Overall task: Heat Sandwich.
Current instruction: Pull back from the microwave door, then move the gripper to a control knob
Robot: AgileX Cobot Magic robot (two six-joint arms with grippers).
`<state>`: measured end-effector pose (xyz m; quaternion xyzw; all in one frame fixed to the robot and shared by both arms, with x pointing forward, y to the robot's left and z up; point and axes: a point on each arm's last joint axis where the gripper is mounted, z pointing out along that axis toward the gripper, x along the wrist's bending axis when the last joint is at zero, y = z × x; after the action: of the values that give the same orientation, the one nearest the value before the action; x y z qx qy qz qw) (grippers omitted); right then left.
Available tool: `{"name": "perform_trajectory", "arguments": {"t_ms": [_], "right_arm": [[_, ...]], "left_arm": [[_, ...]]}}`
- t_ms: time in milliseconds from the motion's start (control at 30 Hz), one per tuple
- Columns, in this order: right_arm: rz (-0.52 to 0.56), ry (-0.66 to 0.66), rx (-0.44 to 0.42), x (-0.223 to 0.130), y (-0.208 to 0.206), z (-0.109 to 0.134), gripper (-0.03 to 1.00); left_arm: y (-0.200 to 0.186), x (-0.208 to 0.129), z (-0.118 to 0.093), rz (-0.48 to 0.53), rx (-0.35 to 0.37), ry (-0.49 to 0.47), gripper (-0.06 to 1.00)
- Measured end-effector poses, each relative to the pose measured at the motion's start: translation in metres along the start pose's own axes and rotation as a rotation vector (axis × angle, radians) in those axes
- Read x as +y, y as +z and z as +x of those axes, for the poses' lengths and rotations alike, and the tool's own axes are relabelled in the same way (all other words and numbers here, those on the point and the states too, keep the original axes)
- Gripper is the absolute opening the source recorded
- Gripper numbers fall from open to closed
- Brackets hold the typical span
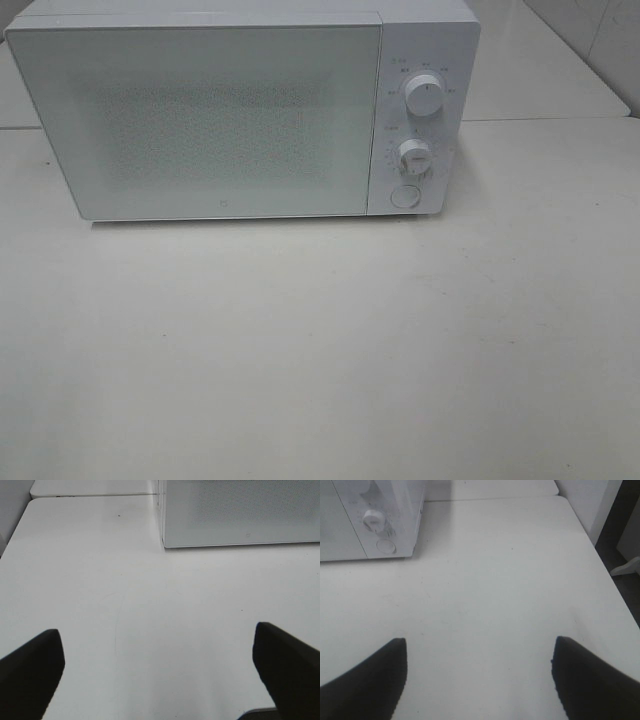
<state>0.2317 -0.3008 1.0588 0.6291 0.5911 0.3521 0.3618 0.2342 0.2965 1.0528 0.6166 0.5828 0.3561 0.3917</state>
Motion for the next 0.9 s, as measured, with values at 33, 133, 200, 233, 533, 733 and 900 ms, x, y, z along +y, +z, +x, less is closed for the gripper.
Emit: {"name": "perform_trajectory", "arguments": {"t_ms": [33, 133, 200, 233, 533, 733, 900], "right_arm": [[0.0, 0.0, 0.0, 0.0, 0.0, 0.0, 0.77], [-0.016, -0.001, 0.001, 0.01, 0.005, 0.001, 0.77], [-0.017, -0.002, 0.002, 0.017, 0.01, 0.001, 0.77], [-0.024, -0.002, 0.002, 0.02, 0.013, 0.001, 0.77], [-0.064, -0.006, 0.007, 0.05, 0.042, 0.003, 0.77], [-0.053, -0.009, 0.01, 0.066, 0.07, 0.005, 0.77], [-0.034, -0.011, 0.011, 0.075, 0.092, 0.006, 0.77]], "left_arm": [[0.0, 0.0, 0.0, 0.0, 0.0, 0.0, 0.96], [0.0, 0.0, 0.0, 0.0, 0.0, 0.0, 0.96], [0.0, 0.0, 0.0, 0.0, 0.0, 0.0, 0.96], [0.0, 0.0, 0.0, 0.0, 0.0, 0.0, 0.96], [0.0, 0.0, 0.0, 0.0, 0.0, 0.0, 0.96], [0.0, 0.0, 0.0, 0.0, 0.0, 0.0, 0.96], [0.0, 0.0, 0.0, 0.0, 0.0, 0.0, 0.96]]}}
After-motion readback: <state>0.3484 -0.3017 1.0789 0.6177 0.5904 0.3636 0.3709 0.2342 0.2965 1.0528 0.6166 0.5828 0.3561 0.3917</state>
